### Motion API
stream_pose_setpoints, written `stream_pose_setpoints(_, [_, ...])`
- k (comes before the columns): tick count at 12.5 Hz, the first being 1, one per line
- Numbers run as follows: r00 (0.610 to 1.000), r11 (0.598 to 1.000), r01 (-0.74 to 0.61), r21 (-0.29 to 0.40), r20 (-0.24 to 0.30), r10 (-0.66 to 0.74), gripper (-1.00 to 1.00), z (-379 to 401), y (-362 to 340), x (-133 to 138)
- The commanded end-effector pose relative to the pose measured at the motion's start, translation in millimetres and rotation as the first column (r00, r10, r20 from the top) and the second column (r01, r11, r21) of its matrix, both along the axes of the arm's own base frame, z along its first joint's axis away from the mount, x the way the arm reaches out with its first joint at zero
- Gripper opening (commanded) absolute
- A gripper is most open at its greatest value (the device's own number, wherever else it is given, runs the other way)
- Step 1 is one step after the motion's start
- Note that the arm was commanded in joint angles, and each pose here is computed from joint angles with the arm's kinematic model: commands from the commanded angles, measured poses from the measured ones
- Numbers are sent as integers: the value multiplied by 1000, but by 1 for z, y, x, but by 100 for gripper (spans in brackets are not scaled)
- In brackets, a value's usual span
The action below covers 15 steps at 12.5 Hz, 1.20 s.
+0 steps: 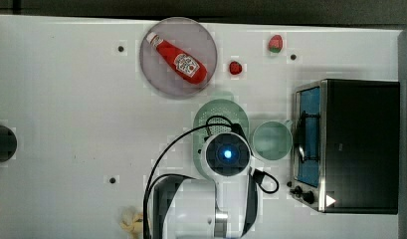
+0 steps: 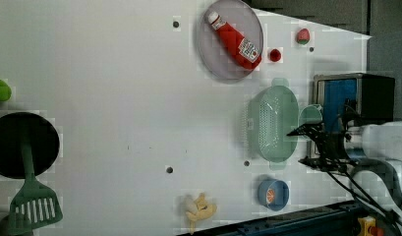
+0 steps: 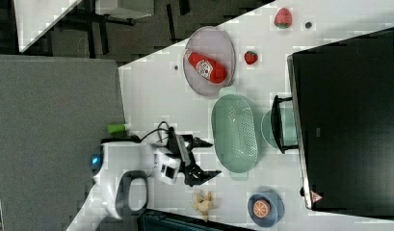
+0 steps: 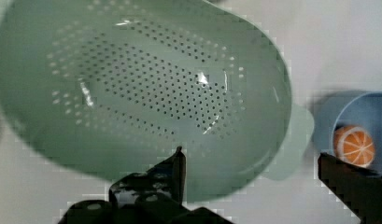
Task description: Drag strainer right to left.
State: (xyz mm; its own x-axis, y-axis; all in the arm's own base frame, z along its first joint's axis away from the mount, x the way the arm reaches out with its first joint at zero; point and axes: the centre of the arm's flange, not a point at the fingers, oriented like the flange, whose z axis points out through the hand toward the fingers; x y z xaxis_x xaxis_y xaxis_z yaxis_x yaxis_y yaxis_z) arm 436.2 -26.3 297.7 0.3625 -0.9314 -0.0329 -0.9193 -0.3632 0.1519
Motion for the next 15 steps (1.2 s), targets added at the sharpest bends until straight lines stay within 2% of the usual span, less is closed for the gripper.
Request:
stream_pose_setpoints(1, [970, 974, 228, -19, 96, -225, 100, -8, -12, 22])
stream_pose_setpoints(2, [965, 969, 247, -21, 98, -244, 100, -27, -9, 25])
stream_pose_setpoints(5, [962, 975, 220, -4, 166, -216, 100, -73, 5, 36])
stream_pose_setpoints(10, [944, 959, 283, 7, 177, -280, 100, -131, 20, 33])
stream_pose_setpoints(15, [948, 960, 280, 6, 158, -277, 100, -145, 38, 30])
